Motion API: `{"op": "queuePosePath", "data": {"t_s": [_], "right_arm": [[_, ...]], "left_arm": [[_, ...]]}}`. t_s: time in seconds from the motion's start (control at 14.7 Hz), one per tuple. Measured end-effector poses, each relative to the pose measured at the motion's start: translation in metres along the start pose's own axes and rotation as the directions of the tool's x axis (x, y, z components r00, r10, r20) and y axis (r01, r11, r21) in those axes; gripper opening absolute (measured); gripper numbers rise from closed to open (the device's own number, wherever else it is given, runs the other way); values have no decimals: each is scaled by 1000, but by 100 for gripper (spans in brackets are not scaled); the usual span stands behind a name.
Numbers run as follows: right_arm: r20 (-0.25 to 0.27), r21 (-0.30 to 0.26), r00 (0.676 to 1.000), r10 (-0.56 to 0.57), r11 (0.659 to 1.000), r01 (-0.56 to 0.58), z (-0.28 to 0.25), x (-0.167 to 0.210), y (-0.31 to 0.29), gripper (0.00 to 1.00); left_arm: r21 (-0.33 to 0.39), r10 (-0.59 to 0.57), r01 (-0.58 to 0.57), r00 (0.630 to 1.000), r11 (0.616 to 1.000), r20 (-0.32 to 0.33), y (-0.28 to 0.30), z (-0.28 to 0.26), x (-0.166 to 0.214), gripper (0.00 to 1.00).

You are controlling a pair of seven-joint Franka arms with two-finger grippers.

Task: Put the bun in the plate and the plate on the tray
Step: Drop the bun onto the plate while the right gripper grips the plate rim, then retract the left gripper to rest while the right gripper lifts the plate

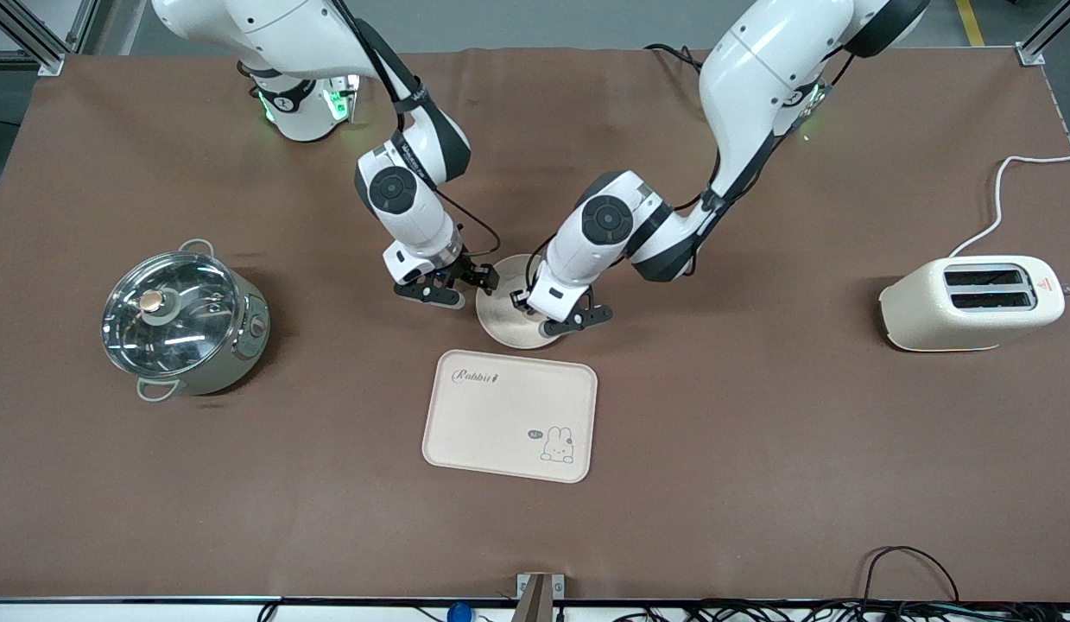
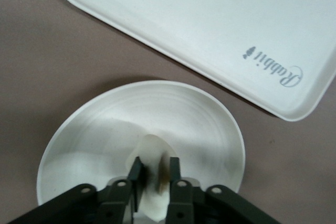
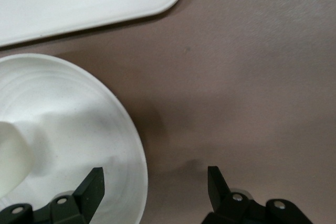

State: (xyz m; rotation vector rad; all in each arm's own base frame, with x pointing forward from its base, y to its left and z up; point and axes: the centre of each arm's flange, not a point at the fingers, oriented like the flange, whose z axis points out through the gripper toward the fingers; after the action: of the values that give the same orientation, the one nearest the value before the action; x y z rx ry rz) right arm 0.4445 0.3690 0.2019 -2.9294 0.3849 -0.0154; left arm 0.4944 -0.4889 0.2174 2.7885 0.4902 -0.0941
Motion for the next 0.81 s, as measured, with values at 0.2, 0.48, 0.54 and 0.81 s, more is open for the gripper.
{"op": "queuePosePath", "data": {"t_s": [0.2,0.48,0.54,0.81], "right_arm": [[-1,3,1000,1,1000,-1,3,-1,-3,63],[-9,11,1000,-6,1000,7,5,-5,-6,37],[-10,12,1000,-8,1000,9,5,-6,-7,25],[-15,16,1000,-9,1000,9,5,-6,-8,5]], "left_arm": [[-9,-13,13,1000,1000,-9,0,-4,10,60],[29,16,-15,999,999,-33,0,-28,28,97],[64,62,-59,997,996,-54,-3,-44,39,100],[217,308,-284,947,934,-86,-61,-157,131,100]]}}
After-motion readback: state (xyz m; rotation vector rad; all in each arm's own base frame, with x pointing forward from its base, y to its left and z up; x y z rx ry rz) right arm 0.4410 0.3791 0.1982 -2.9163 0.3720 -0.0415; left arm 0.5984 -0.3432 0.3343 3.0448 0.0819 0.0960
